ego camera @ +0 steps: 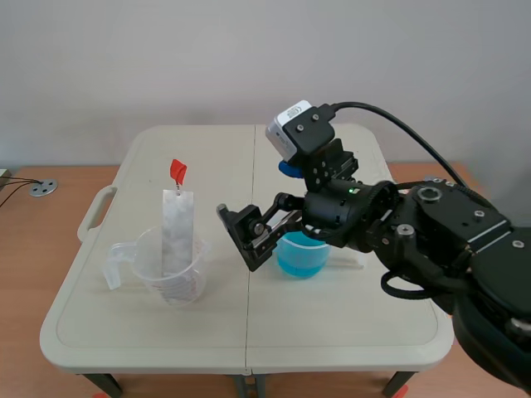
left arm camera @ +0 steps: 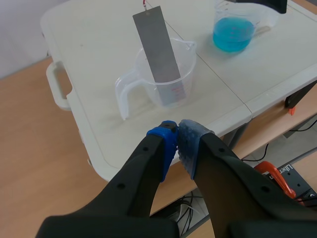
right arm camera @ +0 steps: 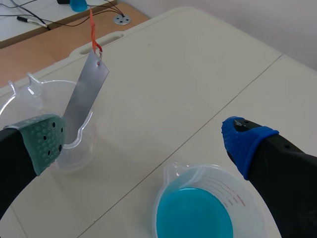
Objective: Hold the metal plate by the orange handle, dip it into the blue solution, take it out and point at it, then put the plate back in the beaker on the left.
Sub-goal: 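Lift the metal plate out of the left beaker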
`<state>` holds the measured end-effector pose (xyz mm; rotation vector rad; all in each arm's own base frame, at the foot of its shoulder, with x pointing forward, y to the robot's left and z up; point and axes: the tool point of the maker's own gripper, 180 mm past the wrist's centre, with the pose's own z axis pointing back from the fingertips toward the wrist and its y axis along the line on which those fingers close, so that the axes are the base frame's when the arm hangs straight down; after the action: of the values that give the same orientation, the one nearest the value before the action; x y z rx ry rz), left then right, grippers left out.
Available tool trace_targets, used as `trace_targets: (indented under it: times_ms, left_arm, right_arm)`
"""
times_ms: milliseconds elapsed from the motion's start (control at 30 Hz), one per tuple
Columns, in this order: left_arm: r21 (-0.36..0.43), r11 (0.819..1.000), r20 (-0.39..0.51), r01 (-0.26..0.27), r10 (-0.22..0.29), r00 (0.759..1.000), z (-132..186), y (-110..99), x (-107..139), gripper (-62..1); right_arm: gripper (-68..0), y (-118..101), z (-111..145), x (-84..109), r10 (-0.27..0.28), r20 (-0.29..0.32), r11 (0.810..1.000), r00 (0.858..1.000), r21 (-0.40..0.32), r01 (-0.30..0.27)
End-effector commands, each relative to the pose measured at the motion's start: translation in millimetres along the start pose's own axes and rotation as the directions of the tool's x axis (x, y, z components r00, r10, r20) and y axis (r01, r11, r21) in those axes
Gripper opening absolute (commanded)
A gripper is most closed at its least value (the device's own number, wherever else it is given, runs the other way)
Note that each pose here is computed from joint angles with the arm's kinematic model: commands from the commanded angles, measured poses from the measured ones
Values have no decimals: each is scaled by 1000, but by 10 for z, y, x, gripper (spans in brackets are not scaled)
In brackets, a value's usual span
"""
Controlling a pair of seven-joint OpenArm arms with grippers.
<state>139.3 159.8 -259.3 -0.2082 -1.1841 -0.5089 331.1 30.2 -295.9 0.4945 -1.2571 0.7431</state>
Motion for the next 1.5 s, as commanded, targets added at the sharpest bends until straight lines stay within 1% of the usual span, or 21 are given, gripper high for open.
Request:
trace_targets:
  times_ms: [0, 200, 567, 733, 800, 900, 1033, 1233, 1300, 1467]
  left_arm:
    - [-4, 1000, 25, -5, 5, 1000, -8, -8, 62, -559]
    - [-4, 1000, 25, -5, 5, 1000, -8, -8, 62, -558]
    - [-4, 1000, 25, -5, 5, 1000, -8, -9, 62, -559]
    - [-4, 1000, 25, -5, 5, 1000, -8, -9, 61, -558]
    - [-4, 1000, 25, -5, 5, 1000, -8, -9, 61, -558]
    - [-5, 1000, 25, -4, 5, 1000, -8, -9, 62, -559]
    - [-5, 1000, 25, -4, 5, 1000, -8, -9, 61, -559]
    - [-5, 1000, 25, -4, 5, 1000, -8, -9, 61, -558]
    - [-5, 1000, 25, -4, 5, 1000, -8, -9, 62, -558]
    - [-5, 1000, 25, -4, 5, 1000, -8, -9, 61, -558]
  right_arm:
    - [-12, -1, -71, 176, 10, 46, 1000, 999, 5, -10]
    - [-12, 116, -226, 226, 43, 48, 998, 998, 36, -45]
    - [-12, 139, -408, 506, 39, 109, 998, 993, 39, -44]
    - [-12, 145, -524, 519, 24, 106, 998, 994, 46, -29]
    - [-12, 187, -568, 528, 23, 112, 998, 993, 61, -30]
    - [-12, 276, -635, 511, 31, 101, 995, 994, 87, -40]
    - [-12, 341, -695, 493, 20, 104, 994, 994, 102, -30]
    - [-12, 360, -771, 501, 22, 113, 994, 993, 104, -34]
    - [-12, 361, -798, 505, 31, 112, 994, 993, 104, -43]
    - [-13, 337, -855, 550, 31, 120, 994, 992, 103, -44]
